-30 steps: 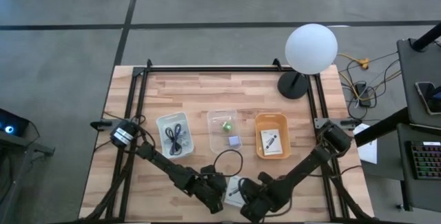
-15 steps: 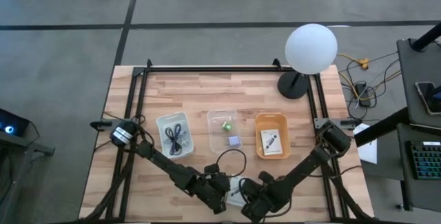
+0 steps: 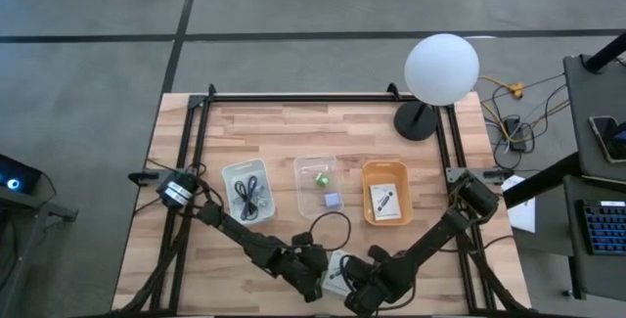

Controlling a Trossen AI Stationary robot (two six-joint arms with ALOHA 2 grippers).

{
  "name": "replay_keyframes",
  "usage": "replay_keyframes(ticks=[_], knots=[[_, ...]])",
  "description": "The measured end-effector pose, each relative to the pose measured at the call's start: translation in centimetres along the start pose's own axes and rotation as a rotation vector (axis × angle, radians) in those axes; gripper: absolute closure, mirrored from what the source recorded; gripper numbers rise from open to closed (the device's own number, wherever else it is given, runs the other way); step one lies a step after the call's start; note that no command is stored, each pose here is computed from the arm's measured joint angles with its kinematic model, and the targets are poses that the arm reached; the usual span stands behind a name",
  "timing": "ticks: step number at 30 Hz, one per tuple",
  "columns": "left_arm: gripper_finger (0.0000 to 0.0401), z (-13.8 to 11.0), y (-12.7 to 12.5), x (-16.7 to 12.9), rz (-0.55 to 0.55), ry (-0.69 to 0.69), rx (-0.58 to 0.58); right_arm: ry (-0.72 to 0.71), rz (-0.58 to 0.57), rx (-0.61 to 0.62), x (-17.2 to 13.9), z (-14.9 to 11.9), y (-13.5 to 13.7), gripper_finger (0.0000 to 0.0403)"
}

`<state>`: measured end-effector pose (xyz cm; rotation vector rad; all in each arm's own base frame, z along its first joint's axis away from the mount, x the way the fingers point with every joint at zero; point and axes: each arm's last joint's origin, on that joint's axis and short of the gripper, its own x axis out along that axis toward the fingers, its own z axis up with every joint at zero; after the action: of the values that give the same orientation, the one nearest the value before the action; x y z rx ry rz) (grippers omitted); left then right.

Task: Pick and place items into bin
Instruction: Put the white card reader box into the yellow bin

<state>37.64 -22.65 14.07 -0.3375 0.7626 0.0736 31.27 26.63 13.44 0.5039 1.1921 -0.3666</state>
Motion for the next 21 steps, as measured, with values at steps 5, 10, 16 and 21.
replay_keyframes(ticks=[5,10,16,21], knots=[[0.0401,0.6,-0.3,-0.3,-0.005,-0.007,0.017,-0.009,0.004,-0.001,0.1,0.0,0.0,0.0390],[0.0401,1.4,-0.8,-0.8,0.009,-0.037,0.036,-0.018,0.000,0.002,0.1,0.2,-0.1,0.0390],[0.0401,1.1,-0.4,-0.6,0.024,-0.032,0.060,-0.015,0.003,-0.001,0.1,0.1,0.0,0.0390],[0.0401,0.2,0.2,-0.3,0.030,-0.003,0.068,-0.018,0.005,0.000,0.1,0.1,0.0,0.0390]])
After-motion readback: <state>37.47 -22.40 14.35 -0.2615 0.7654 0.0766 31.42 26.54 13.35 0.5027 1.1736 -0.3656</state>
